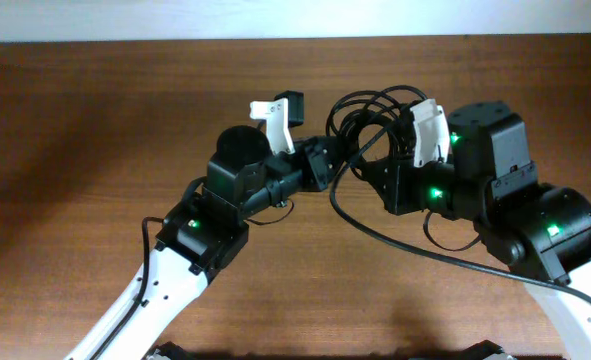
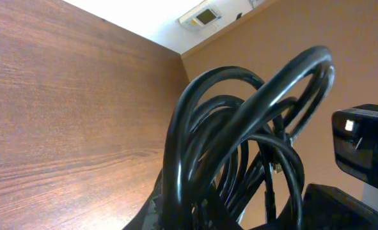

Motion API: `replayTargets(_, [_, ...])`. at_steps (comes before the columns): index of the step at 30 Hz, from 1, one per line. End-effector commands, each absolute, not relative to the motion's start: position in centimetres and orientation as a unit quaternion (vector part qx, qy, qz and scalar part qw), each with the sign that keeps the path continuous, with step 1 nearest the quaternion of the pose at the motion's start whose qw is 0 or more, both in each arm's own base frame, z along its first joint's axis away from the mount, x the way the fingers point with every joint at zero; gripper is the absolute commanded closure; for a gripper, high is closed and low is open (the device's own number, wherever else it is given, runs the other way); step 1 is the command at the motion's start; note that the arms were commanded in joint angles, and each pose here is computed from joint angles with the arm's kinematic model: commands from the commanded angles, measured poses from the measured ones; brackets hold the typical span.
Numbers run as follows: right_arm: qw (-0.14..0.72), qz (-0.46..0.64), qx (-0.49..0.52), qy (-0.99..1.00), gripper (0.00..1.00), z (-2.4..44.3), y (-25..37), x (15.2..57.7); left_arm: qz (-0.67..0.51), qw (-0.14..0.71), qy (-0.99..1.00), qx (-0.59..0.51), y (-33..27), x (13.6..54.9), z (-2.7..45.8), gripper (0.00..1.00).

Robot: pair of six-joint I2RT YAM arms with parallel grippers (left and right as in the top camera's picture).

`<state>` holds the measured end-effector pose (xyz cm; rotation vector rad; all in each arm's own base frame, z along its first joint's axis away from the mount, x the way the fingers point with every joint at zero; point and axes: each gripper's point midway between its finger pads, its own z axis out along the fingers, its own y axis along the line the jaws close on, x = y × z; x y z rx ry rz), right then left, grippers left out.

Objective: Untangle cables

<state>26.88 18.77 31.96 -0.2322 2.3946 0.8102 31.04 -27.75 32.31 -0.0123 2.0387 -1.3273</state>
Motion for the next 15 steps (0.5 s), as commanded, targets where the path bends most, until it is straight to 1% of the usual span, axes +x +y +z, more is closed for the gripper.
replayTargets(1, [0.295,0.299,-0.09,0.903,0.96,32.0,18.8,26.9,-0.521,0.347,0.78,0.0,-28.2,30.6,33.0,1.0])
replayTargets(3, [0.281,0.3,-0.09,0.907,0.96,31.6,18.7,26.3,-0.517,0.354,0.779,-0.005,-28.0,30.9,33.1,1.0])
replayTargets(5, [0.257,0.331,-0.104,0.902,0.96,31.7,19.6,25.2,-0.484,0.383,0.786,-0.029,-26.9,32.1,32.5,1.0])
replayTargets(8, [0.216,0.387,-0.155,0.883,0.96,32.3,21.1,22.5,-0.418,0.424,0.802,-0.055,-24.9,33.7,31.3,1.0])
replayTargets(9, [0.188,0.407,-0.185,0.875,0.96,32.3,21.6,20.8,-0.404,0.436,0.801,-0.069,-24.2,34.2,31.2,1.0])
replayTargets(12, [0.132,0.402,-0.202,0.884,0.96,30.9,20.9,18.1,-0.396,0.463,0.788,-0.086,-23.6,35.0,32.1,1.0])
replayTargets(15, [0.107,0.394,-0.194,0.892,0.96,30.3,20.4,17.2,-0.415,0.486,0.764,-0.083,-23.8,35.3,34.0,1.0])
